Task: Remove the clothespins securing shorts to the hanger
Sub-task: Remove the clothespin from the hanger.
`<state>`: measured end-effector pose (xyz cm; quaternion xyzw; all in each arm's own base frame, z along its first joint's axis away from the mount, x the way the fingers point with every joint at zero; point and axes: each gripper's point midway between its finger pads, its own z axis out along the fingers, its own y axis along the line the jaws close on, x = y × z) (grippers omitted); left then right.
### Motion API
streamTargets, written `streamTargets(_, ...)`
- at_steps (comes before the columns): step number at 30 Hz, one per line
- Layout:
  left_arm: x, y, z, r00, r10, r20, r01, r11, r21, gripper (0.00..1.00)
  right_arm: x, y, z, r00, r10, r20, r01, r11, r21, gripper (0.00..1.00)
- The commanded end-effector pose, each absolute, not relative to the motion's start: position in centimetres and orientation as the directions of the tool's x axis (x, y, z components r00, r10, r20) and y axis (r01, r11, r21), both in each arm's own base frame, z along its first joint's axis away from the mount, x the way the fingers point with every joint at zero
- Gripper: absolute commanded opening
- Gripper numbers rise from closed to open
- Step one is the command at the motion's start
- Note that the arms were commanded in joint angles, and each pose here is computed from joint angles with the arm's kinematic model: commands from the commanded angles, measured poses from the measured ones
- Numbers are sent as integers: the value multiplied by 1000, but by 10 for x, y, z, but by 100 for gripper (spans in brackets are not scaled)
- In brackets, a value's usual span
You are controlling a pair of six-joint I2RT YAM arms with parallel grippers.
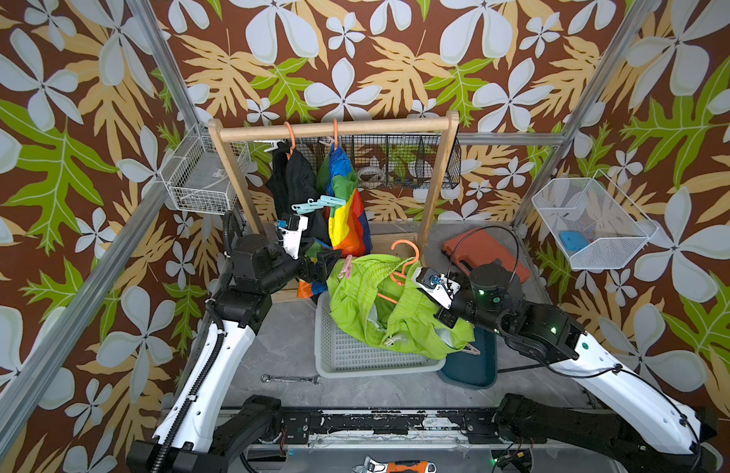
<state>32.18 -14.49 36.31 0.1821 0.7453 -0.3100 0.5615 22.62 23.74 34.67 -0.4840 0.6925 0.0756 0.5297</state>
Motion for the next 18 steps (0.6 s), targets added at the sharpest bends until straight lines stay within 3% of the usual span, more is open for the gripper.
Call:
streamTargets(1, 311, -155, 372, -275, -84, -958, 690, 677, -257, 100, 230, 244, 380, 108, -502, -858, -720, 556, -416, 0)
streamTargets(11, 292, -157, 348, -285, -62, -957, 714, 652, -255, 100, 218, 252, 406, 160, -445, -881, -762, 511, -397, 0)
streamTargets(18, 285, -163, 358, -251, -84, -964, 755, 606, -249, 99, 209, 263, 405, 164, -421, -892, -810, 458, -365, 0)
